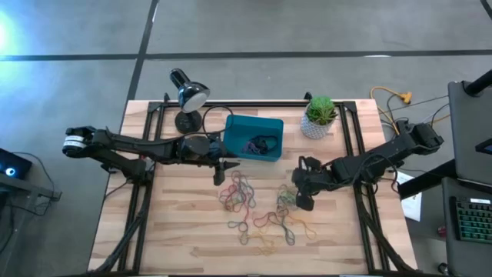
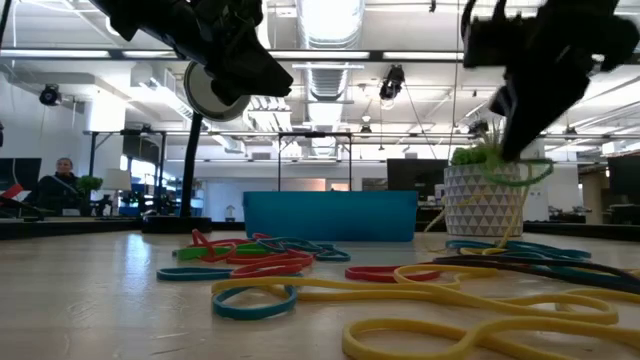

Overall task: Pick and place rubber bands into bin
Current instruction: Put the yellow rubber band into the blue bin

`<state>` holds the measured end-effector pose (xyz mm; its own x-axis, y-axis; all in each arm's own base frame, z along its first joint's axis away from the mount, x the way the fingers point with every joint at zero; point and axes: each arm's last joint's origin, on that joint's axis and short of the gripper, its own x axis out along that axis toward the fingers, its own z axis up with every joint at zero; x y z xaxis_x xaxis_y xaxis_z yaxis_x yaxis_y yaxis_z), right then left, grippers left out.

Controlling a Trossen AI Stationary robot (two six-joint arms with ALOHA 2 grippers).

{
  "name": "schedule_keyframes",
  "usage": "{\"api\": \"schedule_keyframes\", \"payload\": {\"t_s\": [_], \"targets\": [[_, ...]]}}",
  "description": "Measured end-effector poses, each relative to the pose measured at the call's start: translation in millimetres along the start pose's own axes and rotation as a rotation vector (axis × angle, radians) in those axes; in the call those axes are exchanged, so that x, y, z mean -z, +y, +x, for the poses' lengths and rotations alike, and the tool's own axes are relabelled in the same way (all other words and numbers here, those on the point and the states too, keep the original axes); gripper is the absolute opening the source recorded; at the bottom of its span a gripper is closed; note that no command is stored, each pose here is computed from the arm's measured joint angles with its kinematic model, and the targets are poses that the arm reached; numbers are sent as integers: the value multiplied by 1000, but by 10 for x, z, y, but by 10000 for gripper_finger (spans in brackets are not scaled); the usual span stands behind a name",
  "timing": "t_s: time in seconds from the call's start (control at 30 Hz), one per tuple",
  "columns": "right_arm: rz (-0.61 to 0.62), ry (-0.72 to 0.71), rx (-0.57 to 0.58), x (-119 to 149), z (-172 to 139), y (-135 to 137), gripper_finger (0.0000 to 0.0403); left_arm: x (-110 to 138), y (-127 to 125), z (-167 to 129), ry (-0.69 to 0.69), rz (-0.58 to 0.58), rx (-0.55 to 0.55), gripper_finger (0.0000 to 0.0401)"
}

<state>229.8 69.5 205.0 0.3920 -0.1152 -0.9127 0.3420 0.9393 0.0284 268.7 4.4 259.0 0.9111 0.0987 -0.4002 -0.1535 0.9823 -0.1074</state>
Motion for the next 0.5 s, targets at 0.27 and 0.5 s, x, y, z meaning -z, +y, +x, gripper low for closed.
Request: {"api": "schedule_keyframes", "payload": {"t_s": [0.27, 0.5], "targets": [[-36, 115, -59, 58, 180, 104, 8, -12, -1, 0, -13, -19, 0, 118], [-32, 159, -23, 123, 385, 114, 8, -20, -2, 0, -21, -21, 1, 118]]}}
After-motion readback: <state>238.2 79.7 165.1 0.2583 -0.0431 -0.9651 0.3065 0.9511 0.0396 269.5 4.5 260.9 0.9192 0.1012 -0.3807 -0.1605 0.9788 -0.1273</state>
